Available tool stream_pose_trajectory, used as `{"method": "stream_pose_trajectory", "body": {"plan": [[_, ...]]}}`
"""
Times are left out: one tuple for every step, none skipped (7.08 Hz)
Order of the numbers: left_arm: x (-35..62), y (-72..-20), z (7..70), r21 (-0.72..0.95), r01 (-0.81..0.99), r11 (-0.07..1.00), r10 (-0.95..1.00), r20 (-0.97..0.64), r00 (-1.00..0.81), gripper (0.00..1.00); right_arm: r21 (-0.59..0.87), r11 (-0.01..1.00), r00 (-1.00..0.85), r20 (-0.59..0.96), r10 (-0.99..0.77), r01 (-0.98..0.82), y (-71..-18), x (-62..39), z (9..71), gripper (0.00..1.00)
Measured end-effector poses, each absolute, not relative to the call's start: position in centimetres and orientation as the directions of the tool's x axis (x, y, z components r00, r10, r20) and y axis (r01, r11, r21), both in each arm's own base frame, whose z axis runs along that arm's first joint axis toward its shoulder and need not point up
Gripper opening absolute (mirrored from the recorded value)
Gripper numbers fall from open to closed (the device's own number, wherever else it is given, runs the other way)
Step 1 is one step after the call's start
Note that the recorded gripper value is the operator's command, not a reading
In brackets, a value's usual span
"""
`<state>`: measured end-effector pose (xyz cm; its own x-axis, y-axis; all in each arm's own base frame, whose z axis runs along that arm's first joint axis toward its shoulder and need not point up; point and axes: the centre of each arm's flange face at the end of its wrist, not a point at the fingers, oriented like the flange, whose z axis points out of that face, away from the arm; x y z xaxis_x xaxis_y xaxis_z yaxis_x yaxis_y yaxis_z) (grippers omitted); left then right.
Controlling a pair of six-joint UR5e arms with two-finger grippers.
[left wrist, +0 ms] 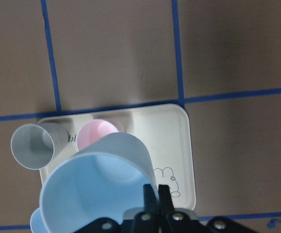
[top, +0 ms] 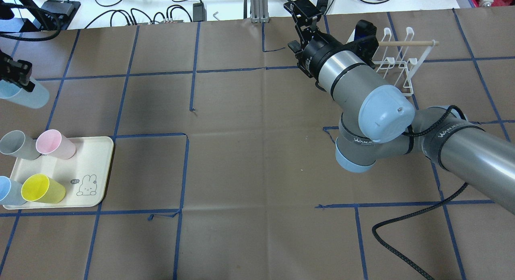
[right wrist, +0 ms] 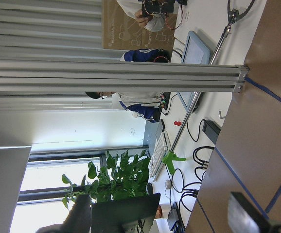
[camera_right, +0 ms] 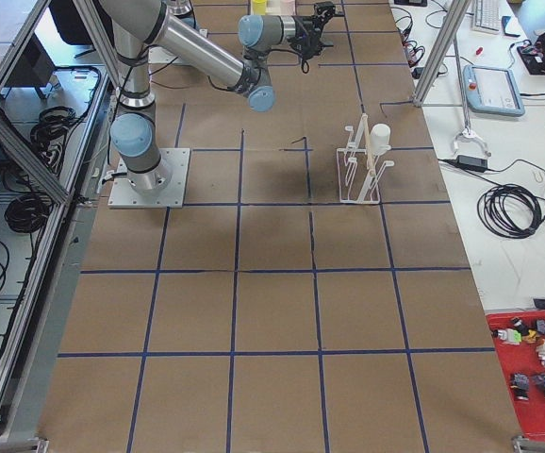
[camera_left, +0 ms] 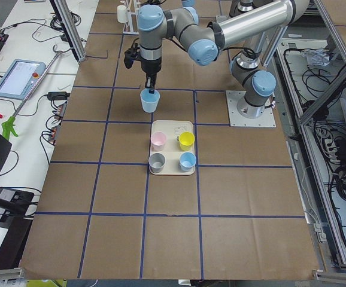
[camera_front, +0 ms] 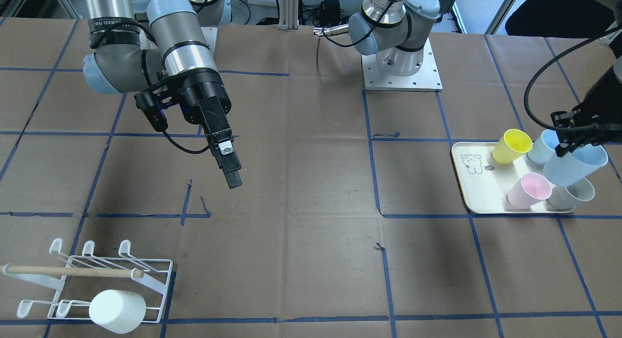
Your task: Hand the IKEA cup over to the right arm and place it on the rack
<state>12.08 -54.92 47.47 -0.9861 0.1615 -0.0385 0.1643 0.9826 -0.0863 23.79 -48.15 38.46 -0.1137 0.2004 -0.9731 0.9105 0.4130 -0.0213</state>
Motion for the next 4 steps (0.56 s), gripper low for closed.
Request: {"method": "stream_pose_trajectory", "body": {"plan": [[10.7, -57.3, 47.9, -0.184, 0.186, 0.965, 0.198, 0.049, -0.979, 0.00, -0.024, 0.402, -0.113, -0.973, 0.200, 0.915, -48.2, 23.7, 38.5, 1.00], [9.3, -59.3, 47.9, -0.316, 0.189, 0.930, 0.247, 0.154, -0.957, 0.00, -0.028, 0.379, -0.112, -0.973, 0.201, 0.925, -48.2, 23.5, 38.6, 1.00], [7.7, -60.7, 48.0, -0.457, 0.182, 0.870, 0.322, 0.249, -0.914, 0.00, -0.012, 0.350, -0.090, -0.974, 0.209, 0.937, -48.3, 23.2, 38.6, 1.00], [6.3, -61.5, 48.0, -0.573, 0.170, 0.802, 0.404, 0.311, -0.860, 0.00, 0.040, 0.330, -0.039, -0.973, 0.229, 0.943, -48.3, 23.2, 38.6, 1.00]]}}
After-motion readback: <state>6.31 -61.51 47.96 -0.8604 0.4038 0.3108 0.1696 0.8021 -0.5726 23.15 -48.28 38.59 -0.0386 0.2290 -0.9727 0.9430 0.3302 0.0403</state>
